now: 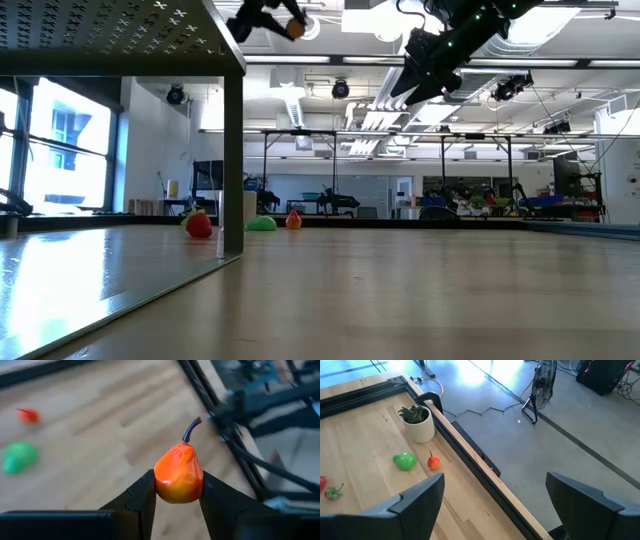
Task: Pick & Place Fruit
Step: Put the pear into the red strainer bowl on the shelf
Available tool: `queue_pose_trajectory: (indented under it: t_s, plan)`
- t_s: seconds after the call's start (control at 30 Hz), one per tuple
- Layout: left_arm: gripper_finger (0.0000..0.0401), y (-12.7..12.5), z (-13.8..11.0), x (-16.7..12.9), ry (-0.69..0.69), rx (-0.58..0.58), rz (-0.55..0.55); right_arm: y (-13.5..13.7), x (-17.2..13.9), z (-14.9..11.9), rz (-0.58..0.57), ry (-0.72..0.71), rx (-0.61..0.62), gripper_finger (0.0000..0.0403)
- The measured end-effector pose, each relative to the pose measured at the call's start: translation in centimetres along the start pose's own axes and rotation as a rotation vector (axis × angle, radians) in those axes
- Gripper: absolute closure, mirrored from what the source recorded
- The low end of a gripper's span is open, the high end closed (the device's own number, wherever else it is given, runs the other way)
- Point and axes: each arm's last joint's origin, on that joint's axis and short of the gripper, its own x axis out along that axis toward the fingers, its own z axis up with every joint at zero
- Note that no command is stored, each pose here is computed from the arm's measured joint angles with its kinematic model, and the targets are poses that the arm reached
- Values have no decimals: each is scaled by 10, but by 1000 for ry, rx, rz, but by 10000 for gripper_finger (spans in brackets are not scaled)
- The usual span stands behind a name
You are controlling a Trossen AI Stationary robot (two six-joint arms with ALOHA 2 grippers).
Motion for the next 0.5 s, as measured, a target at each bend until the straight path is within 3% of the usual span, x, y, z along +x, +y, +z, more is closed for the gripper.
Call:
queue_pose_trajectory:
  t_s: [0.17, 0.5]
  plan:
    - [274, -28, -22, -6, 94, 4, -97, 0, 0, 0, 0, 0, -35, 62]
    - [274, -79, -86, -14, 301, -198, -177, 0, 0, 0, 0, 0, -41, 62]
